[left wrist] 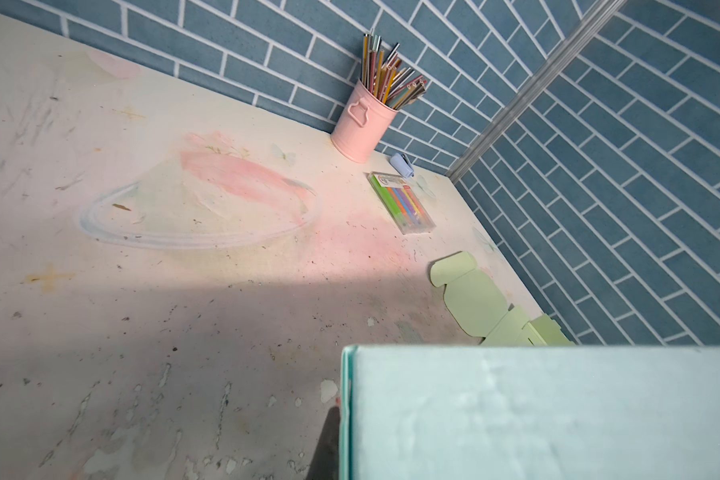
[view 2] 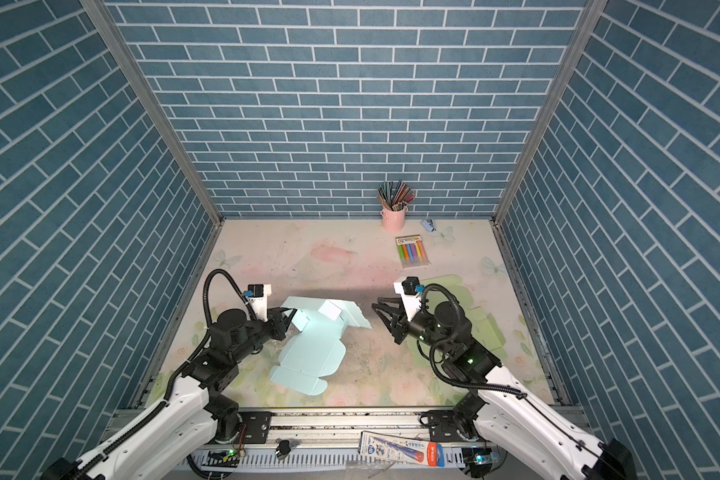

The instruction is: Fold the paper box

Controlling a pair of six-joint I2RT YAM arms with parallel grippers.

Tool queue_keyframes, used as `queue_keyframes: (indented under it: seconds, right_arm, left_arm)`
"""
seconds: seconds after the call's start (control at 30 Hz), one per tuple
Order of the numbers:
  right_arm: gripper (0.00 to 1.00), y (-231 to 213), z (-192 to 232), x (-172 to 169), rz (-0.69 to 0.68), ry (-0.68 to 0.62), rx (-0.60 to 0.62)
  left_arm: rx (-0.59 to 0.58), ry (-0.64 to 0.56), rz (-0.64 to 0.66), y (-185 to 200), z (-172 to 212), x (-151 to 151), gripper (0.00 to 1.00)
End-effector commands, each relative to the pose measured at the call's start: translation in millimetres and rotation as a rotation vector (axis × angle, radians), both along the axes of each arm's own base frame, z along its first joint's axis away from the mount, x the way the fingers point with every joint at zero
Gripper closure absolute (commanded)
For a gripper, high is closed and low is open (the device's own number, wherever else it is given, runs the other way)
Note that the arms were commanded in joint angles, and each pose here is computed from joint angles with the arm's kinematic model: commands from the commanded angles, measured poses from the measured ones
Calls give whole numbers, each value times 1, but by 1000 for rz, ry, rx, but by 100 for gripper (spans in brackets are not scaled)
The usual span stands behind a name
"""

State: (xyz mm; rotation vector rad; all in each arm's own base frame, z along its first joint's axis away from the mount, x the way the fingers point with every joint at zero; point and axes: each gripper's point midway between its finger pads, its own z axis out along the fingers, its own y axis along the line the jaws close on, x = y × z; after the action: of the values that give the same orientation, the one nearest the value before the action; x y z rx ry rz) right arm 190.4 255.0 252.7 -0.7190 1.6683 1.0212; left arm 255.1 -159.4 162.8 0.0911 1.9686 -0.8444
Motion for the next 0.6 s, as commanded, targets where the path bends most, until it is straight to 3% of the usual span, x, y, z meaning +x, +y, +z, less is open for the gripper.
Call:
queue_keyframes:
  seconds: [0.0, 0.13, 0.37, 0.57]
  right_arm:
    - [74, 15, 5, -19, 159, -44, 9]
    - [74, 25, 10, -35, 269, -51, 54]
    - [74, 50, -4, -57, 383, -45, 12]
    - [74, 64, -14, -55, 372, -41, -11]
  left_arm:
    - [8, -25, -68, -9, 11, -1, 100]
    - [16, -4, -81, -12, 6, 0, 100]
    - [7, 13, -81, -15, 1, 4, 100]
    - [-7, 19, -81, -18, -3, 4, 100]
